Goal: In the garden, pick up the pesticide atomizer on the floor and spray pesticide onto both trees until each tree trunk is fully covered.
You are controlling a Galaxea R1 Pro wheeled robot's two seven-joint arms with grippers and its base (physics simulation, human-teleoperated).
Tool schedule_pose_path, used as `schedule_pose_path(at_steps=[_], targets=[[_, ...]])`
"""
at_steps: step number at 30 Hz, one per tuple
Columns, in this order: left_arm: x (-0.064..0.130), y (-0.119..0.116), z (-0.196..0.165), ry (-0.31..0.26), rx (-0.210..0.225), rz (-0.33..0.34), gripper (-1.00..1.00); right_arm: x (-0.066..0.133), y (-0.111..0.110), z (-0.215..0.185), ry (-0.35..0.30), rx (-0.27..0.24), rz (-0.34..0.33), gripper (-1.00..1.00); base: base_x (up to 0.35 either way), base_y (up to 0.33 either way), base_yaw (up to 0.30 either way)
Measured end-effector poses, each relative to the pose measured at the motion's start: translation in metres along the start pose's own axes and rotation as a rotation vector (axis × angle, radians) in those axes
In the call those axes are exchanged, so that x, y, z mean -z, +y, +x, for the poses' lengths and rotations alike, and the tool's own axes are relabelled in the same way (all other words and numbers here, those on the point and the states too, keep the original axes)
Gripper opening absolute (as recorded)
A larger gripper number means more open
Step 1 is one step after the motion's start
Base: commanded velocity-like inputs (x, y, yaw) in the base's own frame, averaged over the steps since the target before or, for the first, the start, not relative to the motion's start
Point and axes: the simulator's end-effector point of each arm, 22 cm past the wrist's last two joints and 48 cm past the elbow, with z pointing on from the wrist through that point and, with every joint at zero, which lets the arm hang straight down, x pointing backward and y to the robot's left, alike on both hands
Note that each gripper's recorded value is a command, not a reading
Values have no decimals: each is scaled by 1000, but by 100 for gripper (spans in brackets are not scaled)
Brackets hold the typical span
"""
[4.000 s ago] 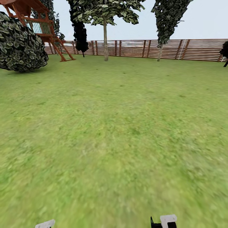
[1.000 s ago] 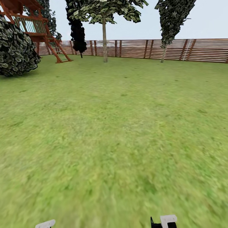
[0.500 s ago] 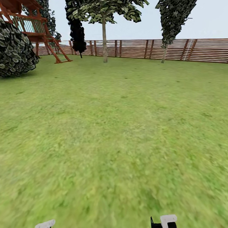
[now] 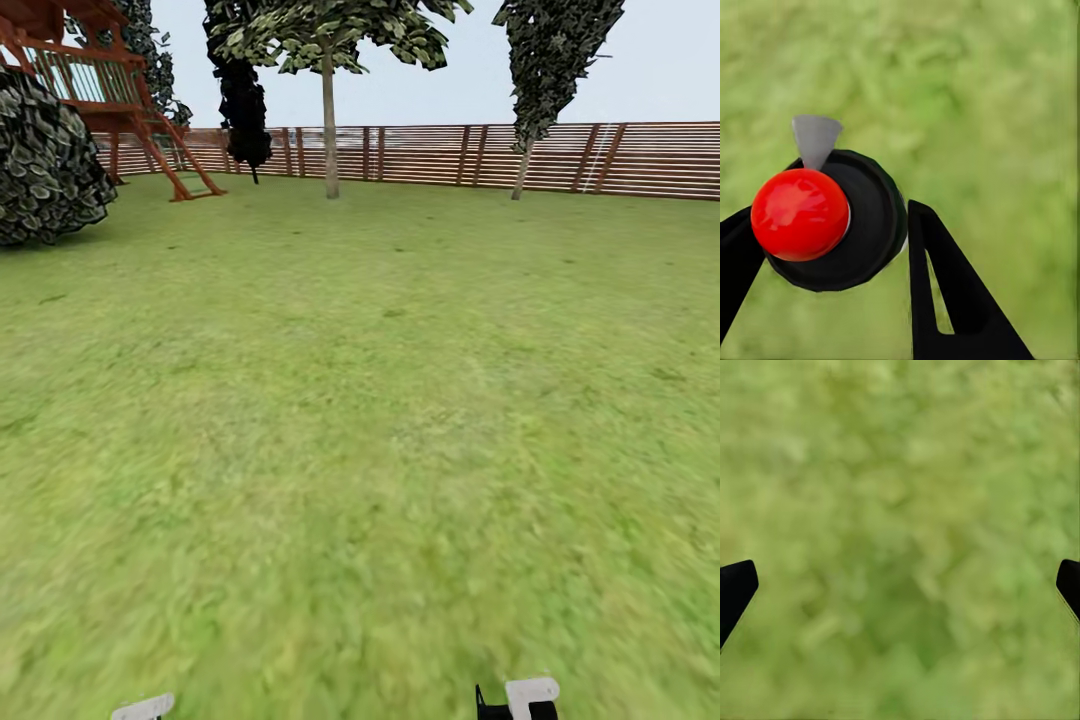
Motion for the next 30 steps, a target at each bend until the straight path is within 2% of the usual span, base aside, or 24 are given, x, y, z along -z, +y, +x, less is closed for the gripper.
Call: schedule_pose_path(at_steps=[30], targets=[[0, 0, 0, -1, 1, 0, -100, 0, 0, 0, 0, 0, 0, 100, 339, 1, 0]])
